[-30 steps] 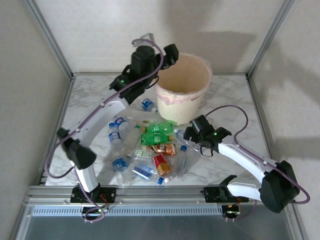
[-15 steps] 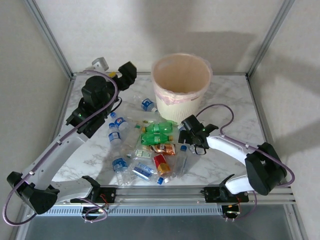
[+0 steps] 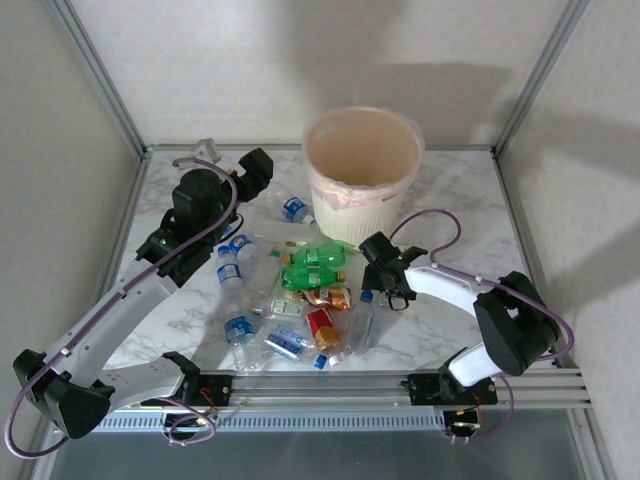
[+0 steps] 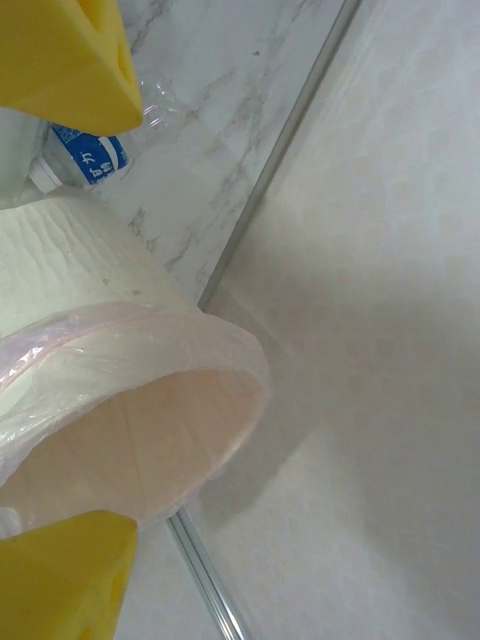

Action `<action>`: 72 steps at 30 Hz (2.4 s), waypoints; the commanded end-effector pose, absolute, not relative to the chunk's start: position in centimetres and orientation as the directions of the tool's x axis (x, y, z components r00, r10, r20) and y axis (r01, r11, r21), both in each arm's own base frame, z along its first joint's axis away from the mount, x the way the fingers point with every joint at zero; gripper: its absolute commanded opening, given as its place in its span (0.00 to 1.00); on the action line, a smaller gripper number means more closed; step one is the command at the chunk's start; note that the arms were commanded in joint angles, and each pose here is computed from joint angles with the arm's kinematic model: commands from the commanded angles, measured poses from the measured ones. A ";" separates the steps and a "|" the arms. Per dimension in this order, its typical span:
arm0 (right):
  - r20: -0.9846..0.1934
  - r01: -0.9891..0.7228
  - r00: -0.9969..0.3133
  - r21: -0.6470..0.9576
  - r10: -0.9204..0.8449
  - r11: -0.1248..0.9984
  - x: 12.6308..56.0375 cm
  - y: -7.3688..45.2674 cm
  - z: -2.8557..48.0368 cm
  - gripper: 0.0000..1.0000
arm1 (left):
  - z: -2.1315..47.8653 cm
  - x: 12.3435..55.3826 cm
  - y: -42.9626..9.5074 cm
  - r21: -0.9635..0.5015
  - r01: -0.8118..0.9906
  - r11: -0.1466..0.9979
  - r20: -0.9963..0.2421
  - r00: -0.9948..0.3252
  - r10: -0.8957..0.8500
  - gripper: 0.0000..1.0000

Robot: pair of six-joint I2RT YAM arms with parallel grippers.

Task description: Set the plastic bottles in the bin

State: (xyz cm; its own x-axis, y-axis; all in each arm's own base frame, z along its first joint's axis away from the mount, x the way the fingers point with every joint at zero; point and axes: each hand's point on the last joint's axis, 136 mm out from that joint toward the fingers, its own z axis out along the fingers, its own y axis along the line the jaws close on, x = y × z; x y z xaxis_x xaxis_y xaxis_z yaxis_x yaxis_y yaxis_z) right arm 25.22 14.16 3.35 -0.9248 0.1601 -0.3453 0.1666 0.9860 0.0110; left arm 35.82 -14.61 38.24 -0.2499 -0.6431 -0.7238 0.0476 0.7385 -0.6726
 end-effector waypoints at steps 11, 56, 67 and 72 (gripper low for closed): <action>-0.340 0.268 -0.903 0.025 0.261 0.963 24.5 11.4 2.2 0.61 | 37.2 35.9 -14.3 -0.692 0.033 0.721 -0.703 -0.258 -0.663 0.99; -0.839 -0.070 -0.482 0.323 0.251 0.944 38.8 19.3 41.5 0.50 | 34.5 36.5 -11.4 -0.663 -0.126 0.738 -0.698 -0.253 -0.670 1.00; -0.829 -0.059 -0.521 0.271 0.202 0.961 41.7 20.4 39.0 0.63 | 31.9 36.8 -10.8 -0.693 -0.180 0.698 -0.640 -0.290 -0.711 1.00; -0.834 -0.066 -0.512 0.274 0.203 0.959 41.5 20.3 39.5 0.78 | 30.9 37.0 -10.6 -0.667 -0.219 0.712 -0.646 -0.308 -0.699 0.99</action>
